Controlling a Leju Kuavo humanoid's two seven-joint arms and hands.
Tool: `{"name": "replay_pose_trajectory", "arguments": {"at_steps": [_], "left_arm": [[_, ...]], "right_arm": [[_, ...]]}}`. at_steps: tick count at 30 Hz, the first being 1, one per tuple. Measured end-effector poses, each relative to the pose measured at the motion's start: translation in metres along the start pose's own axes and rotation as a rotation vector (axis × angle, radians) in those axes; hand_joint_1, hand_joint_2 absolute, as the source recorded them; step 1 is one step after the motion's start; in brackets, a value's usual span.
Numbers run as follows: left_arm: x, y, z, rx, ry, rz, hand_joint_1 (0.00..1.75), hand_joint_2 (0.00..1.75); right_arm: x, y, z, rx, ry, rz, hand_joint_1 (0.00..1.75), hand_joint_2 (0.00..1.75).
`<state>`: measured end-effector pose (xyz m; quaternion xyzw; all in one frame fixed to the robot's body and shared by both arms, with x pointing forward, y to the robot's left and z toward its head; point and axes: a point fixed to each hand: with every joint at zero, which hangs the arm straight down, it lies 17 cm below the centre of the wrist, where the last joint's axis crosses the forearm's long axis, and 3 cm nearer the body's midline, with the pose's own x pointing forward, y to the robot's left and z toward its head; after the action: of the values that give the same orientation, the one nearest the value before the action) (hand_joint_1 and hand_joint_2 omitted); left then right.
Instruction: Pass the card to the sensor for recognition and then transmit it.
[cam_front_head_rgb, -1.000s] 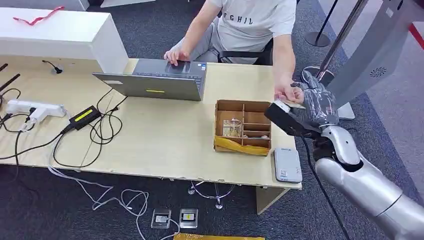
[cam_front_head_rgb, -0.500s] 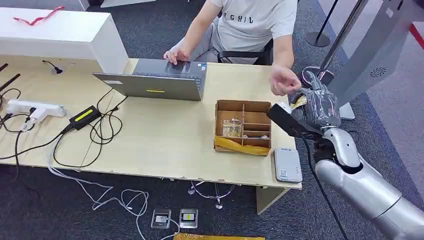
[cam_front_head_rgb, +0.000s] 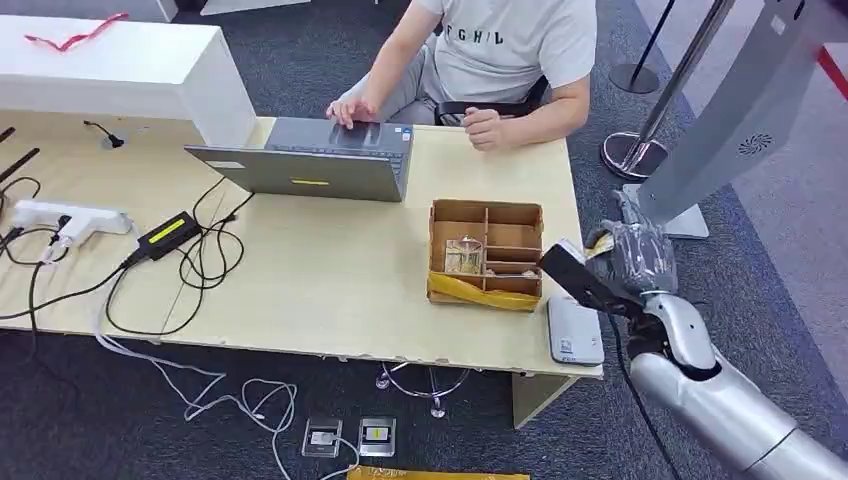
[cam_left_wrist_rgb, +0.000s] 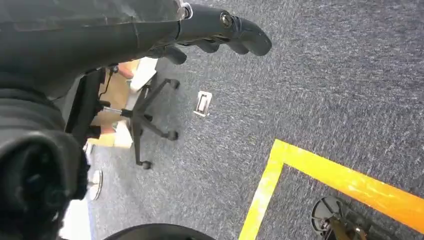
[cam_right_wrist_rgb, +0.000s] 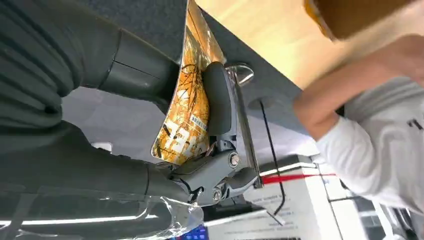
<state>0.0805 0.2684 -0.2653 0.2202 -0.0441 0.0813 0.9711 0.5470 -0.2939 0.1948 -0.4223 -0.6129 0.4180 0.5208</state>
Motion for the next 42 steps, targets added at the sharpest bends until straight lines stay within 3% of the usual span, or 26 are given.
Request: {"name": "replay_pose_trajectory", "arguments": {"at_steps": [6, 13, 19, 30, 42], "left_arm": [[-0.002, 0.000, 0.001, 0.008, 0.008, -0.001, 0.00, 0.00], [-0.002, 0.000, 0.001, 0.008, 0.008, -0.001, 0.00, 0.00], [0.005, -0.001, 0.001, 0.004, -0.035, -0.020, 0.00, 0.00], [0.006, -0.005, 0.002, -0.010, -0.038, -0.028, 0.00, 0.00], [0.011, -0.006, 0.003, -0.018, -0.070, -0.034, 0.00, 0.00]], "right_arm": [[-0.017, 0.027, 0.014, 0.052, 0.034, -0.013, 1.75, 1.75], [-0.019, 0.030, 0.016, 0.058, 0.037, -0.012, 1.75, 1.75], [-0.039, 0.069, 0.042, 0.132, 0.077, -0.009, 1.75, 1.75], [-0.040, 0.116, 0.064, 0.196, 0.092, -0.144, 1.75, 1.75], [-0.055, 0.135, 0.070, 0.203, 0.168, -0.214, 1.75, 1.75]]}}
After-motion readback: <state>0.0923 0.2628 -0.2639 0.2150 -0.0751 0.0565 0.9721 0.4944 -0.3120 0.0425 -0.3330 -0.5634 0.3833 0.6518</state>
